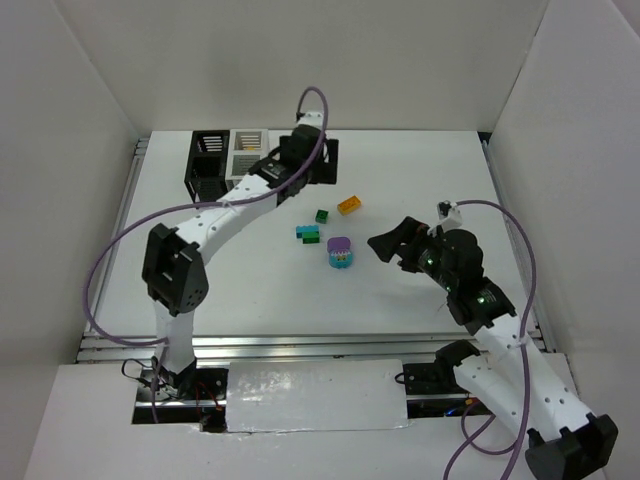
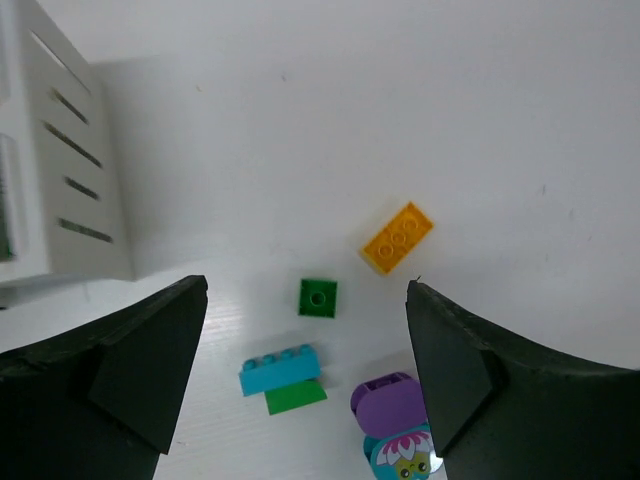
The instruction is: Sort the legos into containers by color
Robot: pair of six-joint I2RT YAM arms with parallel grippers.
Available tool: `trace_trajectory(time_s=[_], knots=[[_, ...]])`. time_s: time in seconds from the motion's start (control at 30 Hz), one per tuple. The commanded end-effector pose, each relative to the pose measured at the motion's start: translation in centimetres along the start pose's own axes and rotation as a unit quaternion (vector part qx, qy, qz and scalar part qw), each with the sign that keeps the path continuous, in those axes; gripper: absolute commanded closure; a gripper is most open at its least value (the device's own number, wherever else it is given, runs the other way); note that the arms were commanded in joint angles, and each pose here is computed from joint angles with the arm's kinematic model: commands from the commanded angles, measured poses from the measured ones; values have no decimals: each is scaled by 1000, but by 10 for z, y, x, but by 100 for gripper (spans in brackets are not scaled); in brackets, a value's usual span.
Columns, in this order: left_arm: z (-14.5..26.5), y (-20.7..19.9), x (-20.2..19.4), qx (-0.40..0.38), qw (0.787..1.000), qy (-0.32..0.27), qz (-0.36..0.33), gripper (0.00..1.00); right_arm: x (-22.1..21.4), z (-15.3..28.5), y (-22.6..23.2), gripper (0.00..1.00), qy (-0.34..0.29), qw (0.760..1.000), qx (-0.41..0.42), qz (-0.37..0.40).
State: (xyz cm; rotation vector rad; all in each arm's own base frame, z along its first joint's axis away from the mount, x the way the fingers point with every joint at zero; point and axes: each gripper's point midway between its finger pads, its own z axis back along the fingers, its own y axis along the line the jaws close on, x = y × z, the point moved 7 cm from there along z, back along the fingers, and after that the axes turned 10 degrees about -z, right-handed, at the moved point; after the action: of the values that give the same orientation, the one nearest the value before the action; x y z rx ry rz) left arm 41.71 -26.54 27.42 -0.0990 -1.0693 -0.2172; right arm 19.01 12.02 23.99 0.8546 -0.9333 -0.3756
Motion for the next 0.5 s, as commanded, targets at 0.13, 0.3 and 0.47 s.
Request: trace_trajectory(time_s=[0.13, 0.3, 0.47], knots=[[-41, -31, -61, -5, 998, 51, -41, 5, 23, 29, 18, 0, -75, 997, 8, -3], [-68, -42, -90, -7, 994, 80, -69, 6, 20, 27, 15, 0, -57, 998, -3, 7], [-87, -42, -117, 13, 990, 115, -82, 12, 18, 25, 12, 0, -56, 998, -2, 9]])
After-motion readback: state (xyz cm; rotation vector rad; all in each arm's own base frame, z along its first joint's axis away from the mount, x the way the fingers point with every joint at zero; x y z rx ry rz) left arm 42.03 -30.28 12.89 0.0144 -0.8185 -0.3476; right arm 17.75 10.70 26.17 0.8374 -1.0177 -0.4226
